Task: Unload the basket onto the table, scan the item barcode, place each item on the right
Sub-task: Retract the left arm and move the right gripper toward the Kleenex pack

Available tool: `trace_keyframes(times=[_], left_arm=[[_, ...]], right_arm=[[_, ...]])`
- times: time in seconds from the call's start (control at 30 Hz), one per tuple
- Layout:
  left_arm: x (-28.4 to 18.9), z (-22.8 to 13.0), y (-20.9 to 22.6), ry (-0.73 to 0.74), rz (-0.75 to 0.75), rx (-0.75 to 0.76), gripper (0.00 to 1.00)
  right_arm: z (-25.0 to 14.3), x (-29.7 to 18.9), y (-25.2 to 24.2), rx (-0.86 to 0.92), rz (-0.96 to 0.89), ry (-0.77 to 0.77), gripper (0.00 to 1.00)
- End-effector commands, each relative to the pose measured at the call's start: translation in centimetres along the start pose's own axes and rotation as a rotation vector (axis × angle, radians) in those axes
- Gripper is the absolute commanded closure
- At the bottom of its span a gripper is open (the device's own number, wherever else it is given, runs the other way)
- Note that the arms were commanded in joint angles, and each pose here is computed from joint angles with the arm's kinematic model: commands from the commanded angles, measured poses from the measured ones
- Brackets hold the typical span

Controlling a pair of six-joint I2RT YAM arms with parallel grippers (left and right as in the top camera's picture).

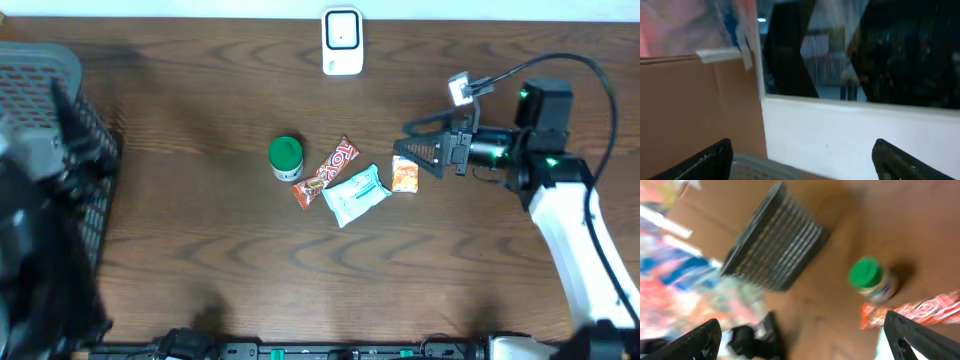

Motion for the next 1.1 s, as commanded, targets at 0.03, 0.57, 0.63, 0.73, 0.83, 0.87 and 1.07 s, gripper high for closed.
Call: trace_keyframes(times=[0.03,0.57,0.63,0.73,0.83,0.87,1.07], left_arm=[[-1.4,0.2,1.5,-0.025,0.026,-0.019,0.11],[-0.2,-4.1,1.3,0.045,-0.014,0.047,0.11],[-0.2,-4.1,1.3,0.044,-0.014,0.047,0.11],[-0.2,-4.1,1.3,0.044,-0.014,0.047,0.11],[-0.2,-4.1,1.3,0.044,-0.014,0.046,0.11],[-0.2,-4.1,1.3,0.044,-0.014,0.046,0.11],[-0.2,-4.1,1.3,0.045,-0.014,0.047,0.11]], right_arm=[[-5.2,-0.7,-4.1,0.245,-0.284,0.141,0.01],[-10.9,-3.3,-10.2,0.460,-0.704,0.175,0.99],[-10.8,-2.5,-10.9,0.454,-0.662,0.137,0.99],[-10.6,-2.0,-12.4,0.461,-0.660,0.101,0.99],[-10.8,-1.2,-13.6,0.484,-0.634,0.092,0.99],[-11.1,-0.9,-13.9,0.494,-0.632,0.097,0.99],[-14.3,1.0,-15.5,0.556,-0.611,0.176,0.99]])
Point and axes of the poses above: each gripper's point midway between its finger pads, its own x axis out along the fingers, its own y axis along the line the jaws close on, z = x × y, the point moved 1 cm from there along -x, back along the fingers, and after that the axes turned 12 degrees about -x, right-handed, at the moved point
